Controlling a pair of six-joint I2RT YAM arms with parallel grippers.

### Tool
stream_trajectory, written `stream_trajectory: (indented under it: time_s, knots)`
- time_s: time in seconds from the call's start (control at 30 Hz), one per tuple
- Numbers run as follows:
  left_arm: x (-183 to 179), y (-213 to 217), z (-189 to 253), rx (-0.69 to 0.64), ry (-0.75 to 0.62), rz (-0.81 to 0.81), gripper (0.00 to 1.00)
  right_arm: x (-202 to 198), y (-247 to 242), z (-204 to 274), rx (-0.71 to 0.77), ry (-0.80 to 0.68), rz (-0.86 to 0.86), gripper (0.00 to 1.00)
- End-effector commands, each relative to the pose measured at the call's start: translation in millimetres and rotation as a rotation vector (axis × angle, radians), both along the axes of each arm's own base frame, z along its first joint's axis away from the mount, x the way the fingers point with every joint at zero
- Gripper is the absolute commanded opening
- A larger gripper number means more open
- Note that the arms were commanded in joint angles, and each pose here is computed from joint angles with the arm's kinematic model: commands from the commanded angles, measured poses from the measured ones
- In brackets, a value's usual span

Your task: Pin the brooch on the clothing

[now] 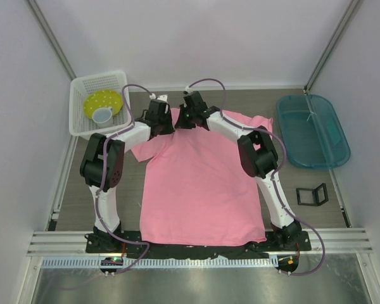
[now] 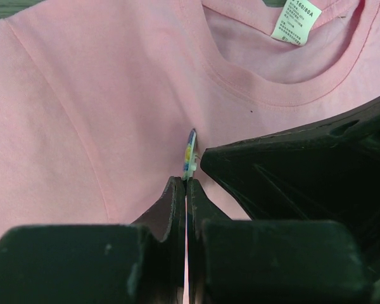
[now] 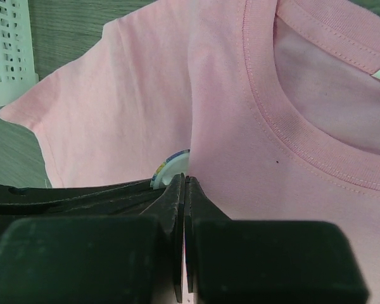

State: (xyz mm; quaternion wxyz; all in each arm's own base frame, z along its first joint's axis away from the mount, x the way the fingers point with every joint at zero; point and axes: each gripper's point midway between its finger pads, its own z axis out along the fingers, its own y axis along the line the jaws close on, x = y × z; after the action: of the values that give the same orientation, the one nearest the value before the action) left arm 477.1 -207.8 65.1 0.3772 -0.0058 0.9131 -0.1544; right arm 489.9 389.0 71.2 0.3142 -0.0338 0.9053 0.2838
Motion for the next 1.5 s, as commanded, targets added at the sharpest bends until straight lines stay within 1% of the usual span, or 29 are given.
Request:
stream_trajectory:
  time_s: [0.0, 0.27, 0.33, 0.53, 0.57, 0.63, 0.67, 0.73, 0.83, 0.97, 1.1, 1.17, 1.23, 1.3, 1.33, 1.4, 1.43, 1.47]
  knots:
    - [11, -16, 35, -0.070, -0.095, -0.039, 0.00, 12, 11, 49, 0.082, -0.089, -0.005, 0.01]
    - [10, -16, 42, -0.083, -0.122, -0.049, 0.00, 13, 11, 47, 0.078, -0.088, -0.001, 0.02]
    - [8, -16, 44, -0.089, -0.124, -0.051, 0.00, 13, 10, 46, 0.074, -0.087, -0.003, 0.08]
    - [9, -19, 53, -0.117, -0.147, -0.057, 0.00, 13, 8, 42, 0.067, -0.079, -0.007, 0.16]
    - [10, -18, 53, -0.120, -0.146, -0.054, 0.00, 13, 8, 41, 0.065, -0.078, -0.006, 0.20]
    - [10, -18, 53, -0.124, -0.146, -0.053, 0.00, 13, 7, 40, 0.063, -0.078, -0.004, 0.21]
    - [10, -17, 53, -0.132, -0.144, -0.050, 0.00, 13, 8, 41, 0.066, -0.078, -0.003, 0.23]
    - [10, -17, 53, -0.138, -0.141, -0.047, 0.00, 13, 8, 41, 0.068, -0.077, 0.000, 0.24]
    - [9, -15, 53, -0.148, -0.135, -0.046, 0.00, 12, 8, 42, 0.075, -0.072, 0.005, 0.29]
    - [9, -12, 47, -0.137, -0.124, -0.039, 0.00, 15, 8, 56, 0.099, -0.096, 0.025, 0.39]
    - [8, -9, 44, -0.135, -0.118, -0.034, 0.00, 19, 5, 77, 0.140, -0.130, 0.059, 0.47]
    - [8, -10, 45, -0.140, -0.119, -0.035, 0.00, 18, 3, 88, 0.150, -0.164, 0.103, 0.50]
    - [9, -10, 45, -0.141, -0.117, -0.034, 0.00, 13, -1, 86, 0.139, -0.175, 0.144, 0.51]
    - [10, -10, 44, -0.143, -0.116, -0.028, 0.00, 12, -7, 100, 0.164, -0.230, 0.169, 0.51]
    - [10, -10, 44, -0.146, -0.115, -0.028, 0.00, 6, -12, 86, 0.146, -0.224, 0.194, 0.50]
    - [10, -10, 45, -0.149, -0.115, -0.026, 0.00, 4, -16, 96, 0.145, -0.289, 0.217, 0.49]
    - [10, -10, 45, -0.152, -0.114, -0.025, 0.00, -1, -20, 84, 0.123, -0.281, 0.227, 0.47]
    - [10, -10, 45, -0.153, -0.113, -0.026, 0.00, 1, -22, 84, 0.114, -0.307, 0.232, 0.46]
